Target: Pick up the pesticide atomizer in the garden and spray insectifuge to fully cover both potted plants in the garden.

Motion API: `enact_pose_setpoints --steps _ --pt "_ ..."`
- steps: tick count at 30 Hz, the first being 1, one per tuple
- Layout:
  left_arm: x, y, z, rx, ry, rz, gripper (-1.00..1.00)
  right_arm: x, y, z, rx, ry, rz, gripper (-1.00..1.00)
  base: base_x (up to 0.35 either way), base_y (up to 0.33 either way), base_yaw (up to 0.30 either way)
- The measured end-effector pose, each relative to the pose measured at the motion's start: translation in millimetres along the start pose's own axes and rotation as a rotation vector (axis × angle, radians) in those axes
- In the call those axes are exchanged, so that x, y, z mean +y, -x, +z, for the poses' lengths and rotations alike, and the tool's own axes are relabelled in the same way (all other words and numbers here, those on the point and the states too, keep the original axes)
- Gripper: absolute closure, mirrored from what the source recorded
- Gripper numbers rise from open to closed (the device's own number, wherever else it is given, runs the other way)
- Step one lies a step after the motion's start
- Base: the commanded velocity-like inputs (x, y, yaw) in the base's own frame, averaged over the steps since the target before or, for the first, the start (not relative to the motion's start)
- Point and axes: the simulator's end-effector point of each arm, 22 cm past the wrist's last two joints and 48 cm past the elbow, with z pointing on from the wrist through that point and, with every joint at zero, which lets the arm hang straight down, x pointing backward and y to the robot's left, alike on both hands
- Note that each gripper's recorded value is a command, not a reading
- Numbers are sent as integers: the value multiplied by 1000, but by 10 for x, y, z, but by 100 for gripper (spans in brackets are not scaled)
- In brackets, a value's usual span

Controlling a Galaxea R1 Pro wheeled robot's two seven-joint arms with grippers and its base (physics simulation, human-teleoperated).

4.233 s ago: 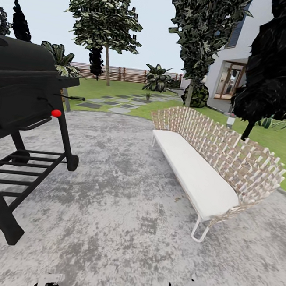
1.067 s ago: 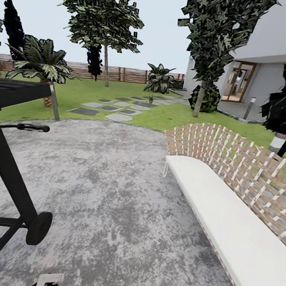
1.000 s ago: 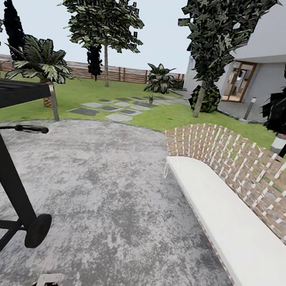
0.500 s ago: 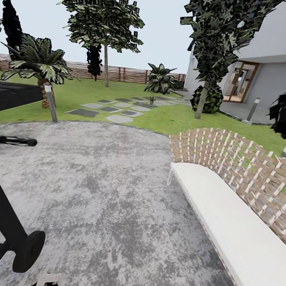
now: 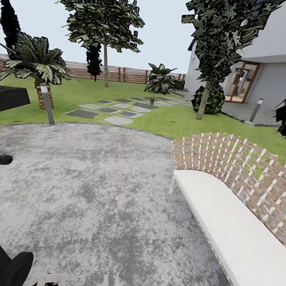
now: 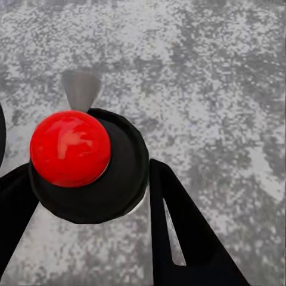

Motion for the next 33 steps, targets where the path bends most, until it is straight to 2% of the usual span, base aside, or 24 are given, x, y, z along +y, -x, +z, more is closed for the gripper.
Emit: enact_pose_setpoints --steps 33 --pt "1 1 0 0 0 0 100 0 0 0 0 0 0 -100 340 0 0"
